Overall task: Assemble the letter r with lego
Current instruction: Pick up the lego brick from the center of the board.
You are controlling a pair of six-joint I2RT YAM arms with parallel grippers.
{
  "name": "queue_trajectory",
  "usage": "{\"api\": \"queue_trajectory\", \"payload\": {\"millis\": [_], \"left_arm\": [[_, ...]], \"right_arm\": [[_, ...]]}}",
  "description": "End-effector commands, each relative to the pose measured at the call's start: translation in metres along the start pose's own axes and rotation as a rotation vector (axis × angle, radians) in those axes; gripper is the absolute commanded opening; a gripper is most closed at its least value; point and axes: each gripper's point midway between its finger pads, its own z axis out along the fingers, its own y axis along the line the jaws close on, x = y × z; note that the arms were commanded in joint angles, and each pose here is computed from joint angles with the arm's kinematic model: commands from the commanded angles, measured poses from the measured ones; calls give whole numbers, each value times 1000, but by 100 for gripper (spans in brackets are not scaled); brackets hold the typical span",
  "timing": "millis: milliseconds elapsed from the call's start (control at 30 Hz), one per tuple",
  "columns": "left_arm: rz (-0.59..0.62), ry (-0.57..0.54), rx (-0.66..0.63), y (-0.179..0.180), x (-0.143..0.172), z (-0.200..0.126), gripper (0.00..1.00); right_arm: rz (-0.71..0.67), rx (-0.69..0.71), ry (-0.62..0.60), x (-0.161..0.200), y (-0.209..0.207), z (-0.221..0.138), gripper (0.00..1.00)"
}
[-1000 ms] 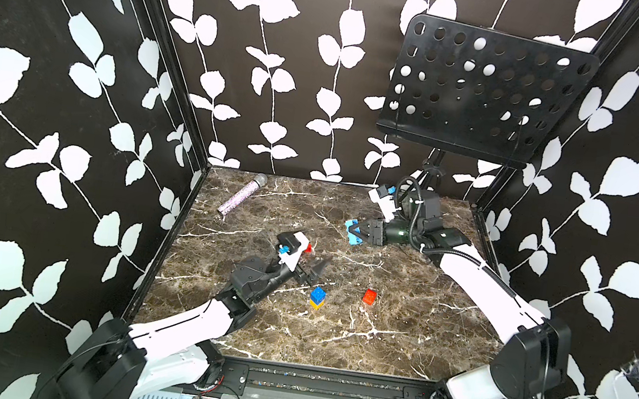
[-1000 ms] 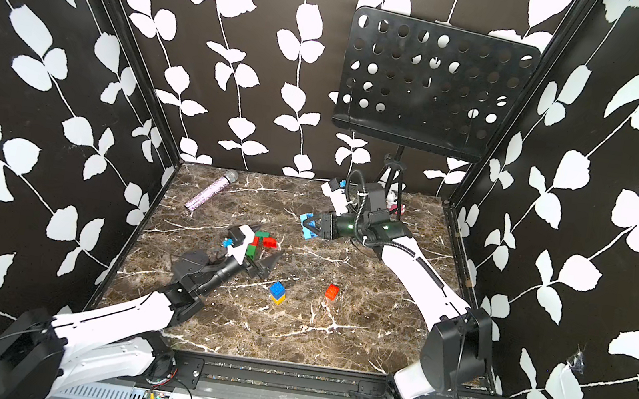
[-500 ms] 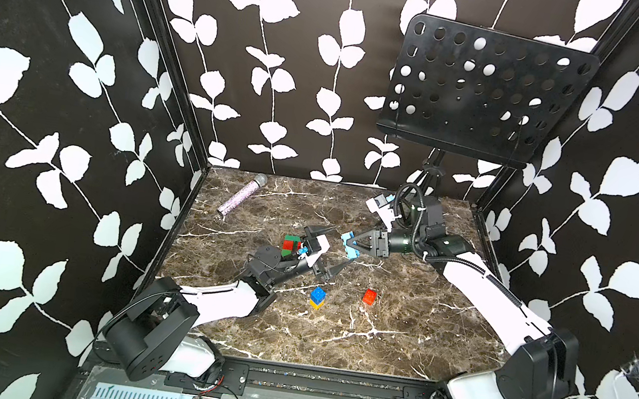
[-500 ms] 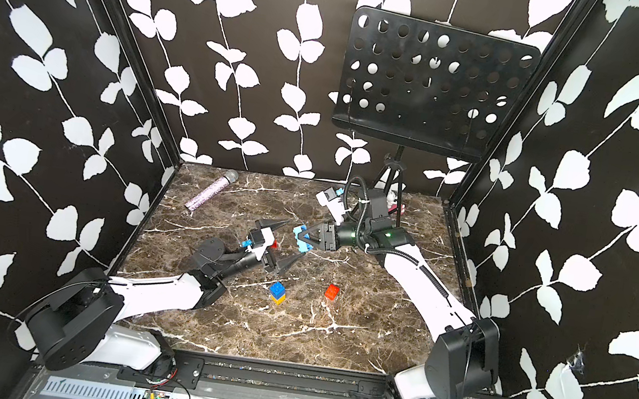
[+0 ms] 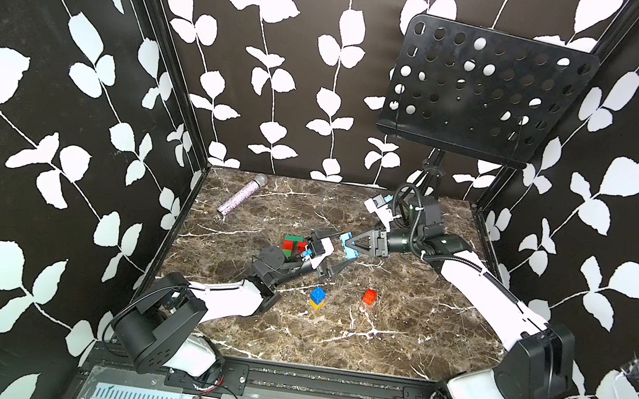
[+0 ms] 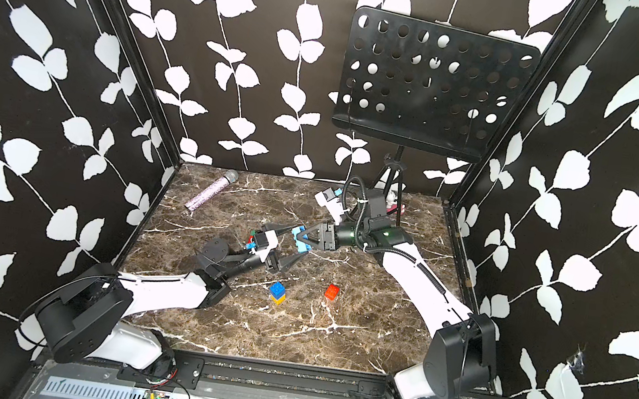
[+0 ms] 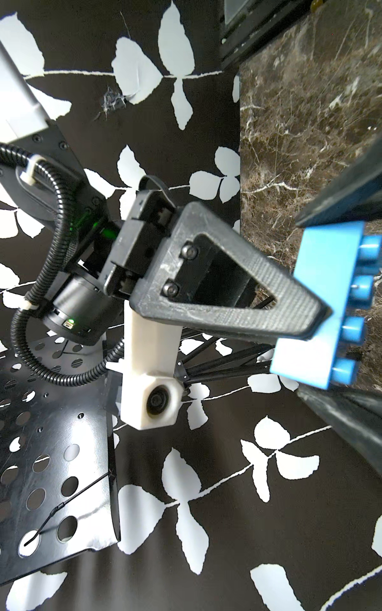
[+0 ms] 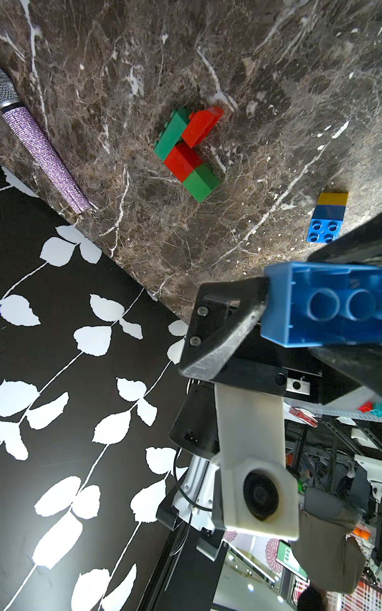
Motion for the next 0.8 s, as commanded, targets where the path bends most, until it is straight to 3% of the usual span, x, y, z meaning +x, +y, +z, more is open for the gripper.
{"api": "queue_trajectory", "payload": {"millis": [0, 233, 433, 500, 633, 767], "left_arm": [[41, -60, 14, -2, -21, 4, 66], [41, -27, 32, -5, -16, 5, 50], [12, 80, 32, -3, -4, 7, 46], [-23, 207, 38, -2, 10, 7, 46], [-79, 463, 32, 1, 36, 3, 45], [-150, 690, -41, 8, 58, 2, 49]], "right_arm": [[-37, -37, -7, -6, 5, 4, 35], [-19, -43, -19, -8, 4, 5, 38], [20, 46, -51, -9, -16, 0, 59], [35, 110, -101, -14, -29, -14, 60], [105, 316, -294, -25, -68, -77, 61], [198, 512, -408, -10, -107, -132, 61]]}}
